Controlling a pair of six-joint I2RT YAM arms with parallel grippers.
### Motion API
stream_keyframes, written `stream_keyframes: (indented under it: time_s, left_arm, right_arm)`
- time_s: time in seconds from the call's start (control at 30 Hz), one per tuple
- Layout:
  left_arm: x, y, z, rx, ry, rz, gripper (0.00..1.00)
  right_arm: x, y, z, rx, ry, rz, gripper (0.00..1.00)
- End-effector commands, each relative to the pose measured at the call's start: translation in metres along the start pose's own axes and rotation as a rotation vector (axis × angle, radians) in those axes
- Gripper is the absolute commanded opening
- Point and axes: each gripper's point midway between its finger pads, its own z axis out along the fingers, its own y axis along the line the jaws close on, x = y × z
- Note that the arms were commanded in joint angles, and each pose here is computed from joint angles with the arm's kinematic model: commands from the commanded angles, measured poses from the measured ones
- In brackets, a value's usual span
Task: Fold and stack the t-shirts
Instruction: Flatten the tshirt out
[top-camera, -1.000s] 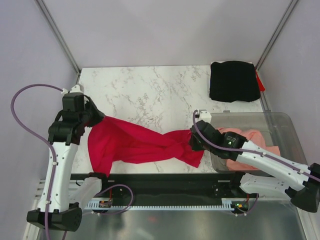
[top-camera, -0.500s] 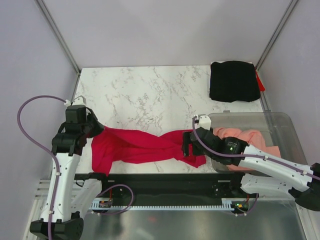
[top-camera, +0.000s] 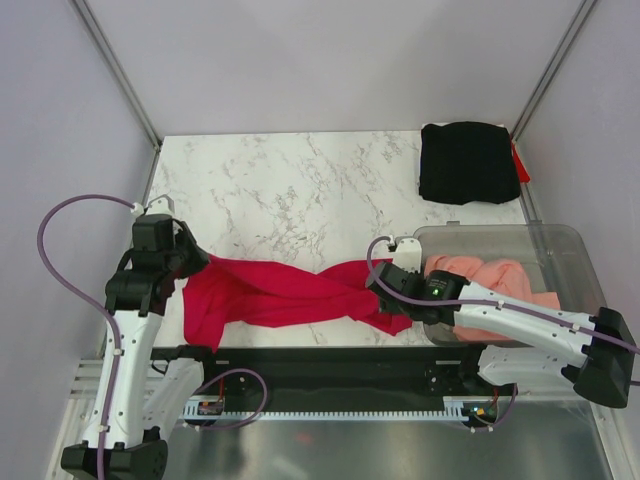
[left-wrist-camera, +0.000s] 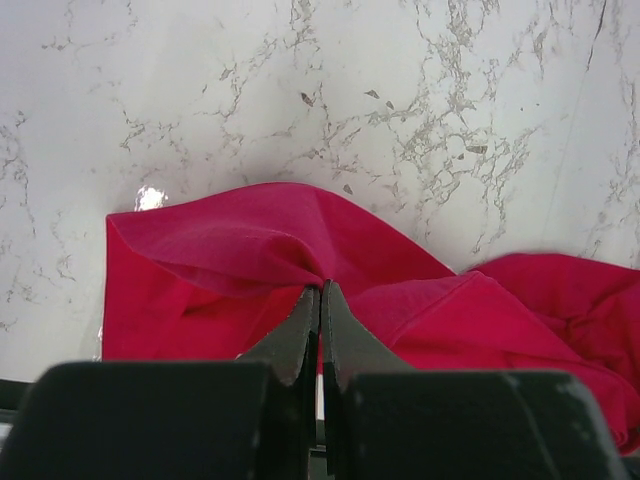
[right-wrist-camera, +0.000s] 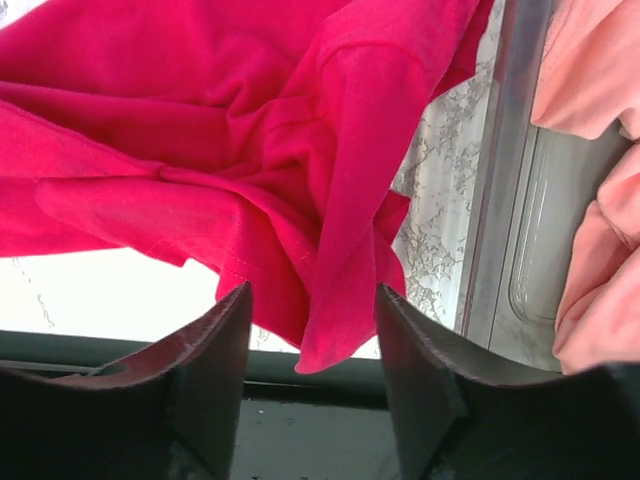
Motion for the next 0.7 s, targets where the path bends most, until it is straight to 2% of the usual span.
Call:
stream_keyframes:
  time_s: [0.0,0.1,0.2,0.23,0.3,0.4,0.43,0.57,0.67]
  left_arm:
    - [-0.008,-0.004,-0.001,0.034,-0.039,0.041,0.02]
    - [-0.008,-0.005,-0.002,0.039,-0.039,0.040,0.02]
    - [-0.008,-0.006,-0.003,0.043,-0.040,0.038,0.02]
    - [-0.007,-0.006,-0.003,0.046,-0.039,0.035,0.02]
    - [-0.006,-0.007,-0.002,0.049,-0.034,0.032,0.02]
    - [-0.007,-0.007,-0.002,0.048,-0.036,0.031,0.02]
    - [-0.007,-0.007,-0.002,0.049,-0.038,0.029,0.02]
    - [-0.009,-0.009,-0.005,0.056,-0.041,0.029,0.02]
    - [-0.025,-0.016,-0.018,0.068,-0.069,0.022,0.02]
  right_arm:
    - [-0.004,-0.007,0.003,0.039,-0.033,0.023,0.58]
    - [0.002,-0.008,0.011,0.068,-0.012,0.004,0.53]
    - [0.002,-0.009,0.013,0.083,-0.018,0.005,0.40]
    - [0.001,-0.009,0.014,0.084,-0.022,0.008,0.33]
    - [0.001,-0.011,0.014,0.087,-0.022,0.007,0.27]
    - [0.002,-0.014,0.016,0.094,-0.015,0.009,0.11]
    - [0.001,-0.014,0.015,0.092,-0.017,0.014,0.00]
    - [-0.009,-0.016,0.003,0.078,-0.041,0.030,0.00]
    - [-0.035,-0.016,-0.022,0.069,-0.091,0.036,0.00]
